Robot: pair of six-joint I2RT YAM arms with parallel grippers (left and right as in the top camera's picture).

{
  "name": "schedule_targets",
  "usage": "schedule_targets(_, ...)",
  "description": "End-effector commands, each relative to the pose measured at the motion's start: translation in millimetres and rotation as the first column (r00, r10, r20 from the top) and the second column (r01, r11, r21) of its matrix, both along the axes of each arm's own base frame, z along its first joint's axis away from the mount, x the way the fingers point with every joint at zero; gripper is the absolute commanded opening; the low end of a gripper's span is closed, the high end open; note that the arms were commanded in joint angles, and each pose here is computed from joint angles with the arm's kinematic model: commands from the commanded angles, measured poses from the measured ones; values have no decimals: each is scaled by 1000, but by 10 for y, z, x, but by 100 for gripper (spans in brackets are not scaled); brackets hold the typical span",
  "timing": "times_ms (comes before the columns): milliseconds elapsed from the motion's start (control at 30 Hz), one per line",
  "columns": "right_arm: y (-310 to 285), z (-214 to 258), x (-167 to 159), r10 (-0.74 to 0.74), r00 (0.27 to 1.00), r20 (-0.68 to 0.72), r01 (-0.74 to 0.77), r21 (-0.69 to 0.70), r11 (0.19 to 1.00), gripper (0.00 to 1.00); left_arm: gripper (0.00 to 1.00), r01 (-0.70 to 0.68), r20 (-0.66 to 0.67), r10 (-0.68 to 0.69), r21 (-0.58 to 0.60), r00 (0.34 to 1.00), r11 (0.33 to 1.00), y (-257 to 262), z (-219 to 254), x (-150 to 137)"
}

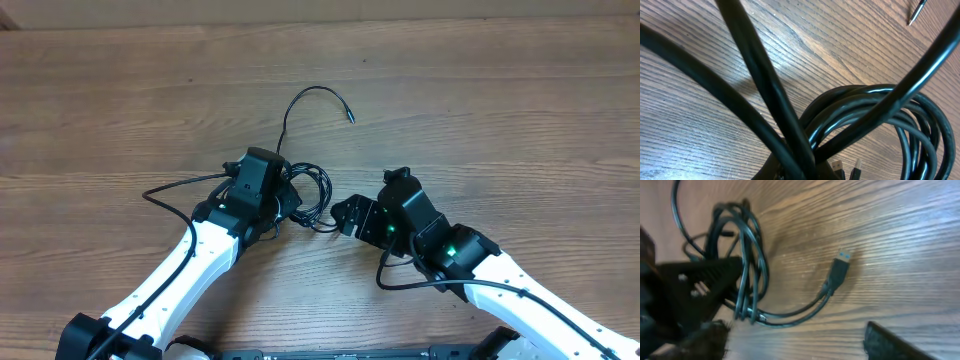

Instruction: Untangle cables

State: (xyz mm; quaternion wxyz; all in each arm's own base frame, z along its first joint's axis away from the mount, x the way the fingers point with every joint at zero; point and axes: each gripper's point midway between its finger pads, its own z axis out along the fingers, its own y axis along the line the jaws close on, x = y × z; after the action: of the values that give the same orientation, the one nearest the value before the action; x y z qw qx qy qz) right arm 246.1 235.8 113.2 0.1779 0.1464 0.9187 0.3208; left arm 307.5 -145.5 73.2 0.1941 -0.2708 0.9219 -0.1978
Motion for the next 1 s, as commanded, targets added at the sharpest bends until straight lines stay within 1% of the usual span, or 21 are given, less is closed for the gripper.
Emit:
schedule_targets(0, 151, 51, 60, -22, 999, -29, 24, 66, 998, 71, 4, 53, 3, -53, -4, 999, 999, -47, 6, -15)
schedule_targets(133, 216, 11, 128, -31, 999, -29, 33, 84, 996, 64, 4, 122, 5, -122, -14, 992, 992, -114, 12, -50)
schedule_targets(167, 234, 12, 147, -30, 999, -24, 32, 90, 995, 57, 4, 156, 10, -156, -10, 988, 988, -135, 14, -62)
schedule_targets(233, 244, 16, 150, -27, 999, -23, 29, 94, 995, 48, 4, 186, 10, -186, -21, 982, 982, -172, 19, -83)
schedule_targets(367, 262, 18, 134, -16, 999, -28, 19, 102, 995, 47, 4, 220, 8, -220, -64, 975, 973, -257, 41, -119)
schedule_targets(467, 252, 12, 139, -14, 1000, -21, 16, 92, 996, 47, 4, 302, 23, -301, -78, 953, 950, -348, 63, -169)
schedule_targets(533, 239, 10, 152, -22, 1000, -16, 23, 87, 996, 44, 4, 381, 43, -378, -80, 925, 921, -414, 81, -213)
schedule_targets(633, 237, 9, 155, -23, 1000, -15, 24, 86, 996, 29, 4, 461, 69, -456, -110, 888, 881, -515, 123, -274)
schedule_targets(700, 232, 1, 149, -23, 1000, -19, 25, 83, 996, 22, 4, 497, 97, -488, -137, 868, 857, -588, 174, -286)
schedule_targets(833, 180, -79, 83, -24, 998, -55, 27, 52, 998, 4, 4, 532, 171, -506, -177, 845, 828, -697, 304, -223)
schedule_targets(900, 154, -134, 16, -16, 996, -89, 19, 35, 999, 4, 4, 512, 196, -479, -186, 856, 839, -691, 354, -142)
schedule_targets(967, 138, -172, -41, -7, 993, -116, 10, 26, 1000, 4, 4, 464, 189, -430, -205, 883, 862, -657, 367, -84)
